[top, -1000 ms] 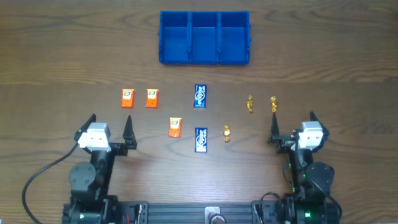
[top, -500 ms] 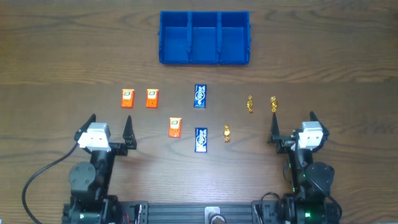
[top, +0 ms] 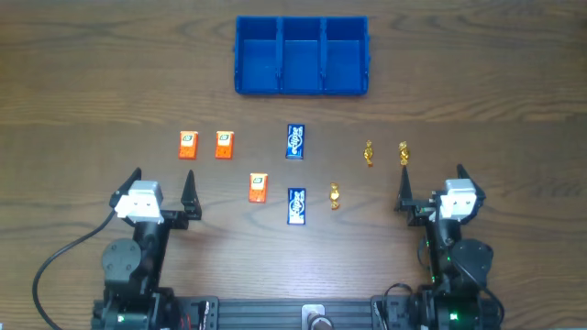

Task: Sort Candies Into Trays

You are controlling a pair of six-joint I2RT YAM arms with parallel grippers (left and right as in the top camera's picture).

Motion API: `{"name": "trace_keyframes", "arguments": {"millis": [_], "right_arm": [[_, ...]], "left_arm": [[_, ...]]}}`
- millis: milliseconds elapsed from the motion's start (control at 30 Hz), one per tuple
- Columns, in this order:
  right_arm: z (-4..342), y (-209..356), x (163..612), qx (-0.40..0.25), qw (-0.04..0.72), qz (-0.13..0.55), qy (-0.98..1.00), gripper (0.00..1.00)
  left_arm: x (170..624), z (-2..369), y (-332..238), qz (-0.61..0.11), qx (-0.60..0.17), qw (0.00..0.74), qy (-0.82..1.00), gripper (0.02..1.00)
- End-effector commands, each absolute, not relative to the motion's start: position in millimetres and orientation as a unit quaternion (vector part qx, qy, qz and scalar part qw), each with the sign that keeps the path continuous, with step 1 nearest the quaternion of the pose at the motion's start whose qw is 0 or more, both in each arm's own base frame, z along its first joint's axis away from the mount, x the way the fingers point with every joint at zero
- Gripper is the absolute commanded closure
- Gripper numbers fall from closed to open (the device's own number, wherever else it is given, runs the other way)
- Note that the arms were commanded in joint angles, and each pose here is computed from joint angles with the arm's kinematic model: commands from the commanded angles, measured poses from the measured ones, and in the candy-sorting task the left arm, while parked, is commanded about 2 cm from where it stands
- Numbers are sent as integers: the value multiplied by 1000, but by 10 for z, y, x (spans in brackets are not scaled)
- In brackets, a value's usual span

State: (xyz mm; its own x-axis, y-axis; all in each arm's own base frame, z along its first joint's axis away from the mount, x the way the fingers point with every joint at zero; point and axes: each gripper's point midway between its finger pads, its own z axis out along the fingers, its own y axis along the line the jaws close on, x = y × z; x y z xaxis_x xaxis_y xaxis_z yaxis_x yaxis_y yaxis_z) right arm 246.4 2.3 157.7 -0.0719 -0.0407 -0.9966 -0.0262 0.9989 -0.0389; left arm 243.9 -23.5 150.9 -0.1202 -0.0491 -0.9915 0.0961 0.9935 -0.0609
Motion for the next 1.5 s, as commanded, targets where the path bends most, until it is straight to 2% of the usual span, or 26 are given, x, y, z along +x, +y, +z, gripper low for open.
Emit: {"name": "trace_keyframes", "arguments": {"millis": [33, 1200, 1367, 1500], "right_arm": [[1576, 22, 2459, -29, 681, -10, 732, 1], [1576, 22, 2459, -29, 681, -10, 732, 1], [1576, 22, 2459, -29, 681, -10, 732, 1], [1576, 22, 2459, -29, 681, -10, 732, 1]], "left_arm": [[2426, 1350, -247, -54, 24, 644, 763, 20], [2426, 1350, -247, -54, 24, 644, 763, 20], [2432, 1384, -192, -42, 14, 651, 758, 20], [2454, 1424, -201, -60, -5, 637, 768, 18]]}}
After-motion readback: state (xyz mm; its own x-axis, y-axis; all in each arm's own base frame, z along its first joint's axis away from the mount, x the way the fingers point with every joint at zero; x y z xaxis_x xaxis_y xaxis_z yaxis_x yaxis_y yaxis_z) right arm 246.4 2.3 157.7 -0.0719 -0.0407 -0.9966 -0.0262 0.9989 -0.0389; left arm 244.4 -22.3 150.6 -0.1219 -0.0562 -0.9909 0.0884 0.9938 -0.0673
